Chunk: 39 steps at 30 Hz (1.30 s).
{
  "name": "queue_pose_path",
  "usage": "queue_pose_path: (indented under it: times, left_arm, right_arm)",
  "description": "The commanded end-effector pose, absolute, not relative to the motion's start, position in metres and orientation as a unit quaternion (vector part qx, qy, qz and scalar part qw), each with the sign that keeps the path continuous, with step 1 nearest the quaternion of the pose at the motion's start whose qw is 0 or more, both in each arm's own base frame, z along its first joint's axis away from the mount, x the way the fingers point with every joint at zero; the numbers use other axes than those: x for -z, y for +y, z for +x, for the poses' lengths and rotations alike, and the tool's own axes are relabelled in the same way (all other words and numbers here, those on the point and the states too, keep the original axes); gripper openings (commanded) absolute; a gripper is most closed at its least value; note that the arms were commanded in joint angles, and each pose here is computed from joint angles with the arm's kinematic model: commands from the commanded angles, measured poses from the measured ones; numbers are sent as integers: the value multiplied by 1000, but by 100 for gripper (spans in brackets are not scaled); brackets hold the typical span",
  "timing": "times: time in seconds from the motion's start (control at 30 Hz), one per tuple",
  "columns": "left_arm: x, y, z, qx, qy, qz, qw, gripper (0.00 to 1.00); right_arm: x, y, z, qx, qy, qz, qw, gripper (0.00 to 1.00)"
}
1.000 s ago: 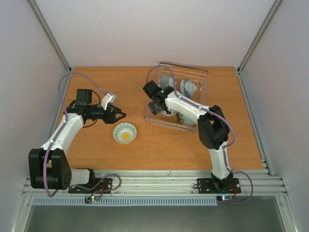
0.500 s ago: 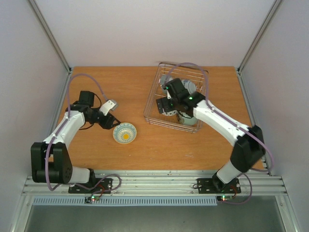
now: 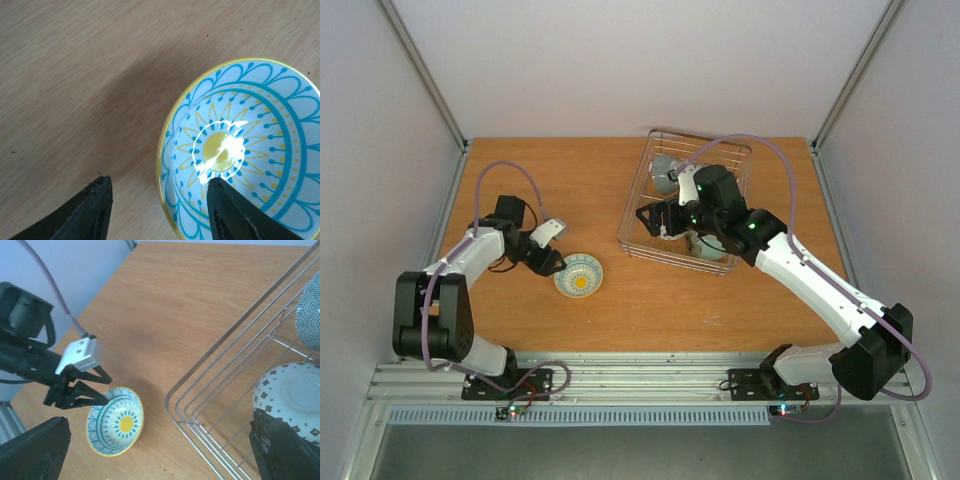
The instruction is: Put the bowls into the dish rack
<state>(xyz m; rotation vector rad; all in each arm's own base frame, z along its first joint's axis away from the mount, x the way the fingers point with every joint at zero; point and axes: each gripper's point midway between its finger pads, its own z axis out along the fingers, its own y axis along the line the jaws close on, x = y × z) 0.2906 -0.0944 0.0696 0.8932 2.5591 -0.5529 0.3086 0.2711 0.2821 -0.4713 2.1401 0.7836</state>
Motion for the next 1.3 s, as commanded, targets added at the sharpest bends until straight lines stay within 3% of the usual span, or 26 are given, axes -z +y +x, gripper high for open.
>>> queue_pose_path:
  times: [0.0,0.17,0.3,0.47,0.67,0.83,1.03,1.27]
  left_arm:
    - [-55,-98,294,178,912,324,179,53]
    - [-49,-106,290,182,911,332,166,50]
    - [-49,-108,290,183,911,332,164,16]
    - [-52,-109,292,187,911,326,169,2]
    - [-60,-118,287,224,902,328,167,0]
    - [-100,-129,289,326,871,309,199,0]
    - [-166,-127,295,437,808,287,271,1]
    - [-200,-134,289,523,755,275,286,0]
  right_arm:
    - [-291,278,299,-347,827,-191,399,99]
    - [-284,276,299,-345,831,-184,395,99]
    - [-280,276,298,-347,832,-181,392,99]
    - [-269,276,300,-341,840,-179,383,99]
    - [-244,274,300,-331,857,-166,359,99]
    - [-222,281,294,-350,862,-163,330,97]
    - [-214,301,281,-429,842,-157,289,96]
    - [-225,331,270,-541,786,-161,250,96]
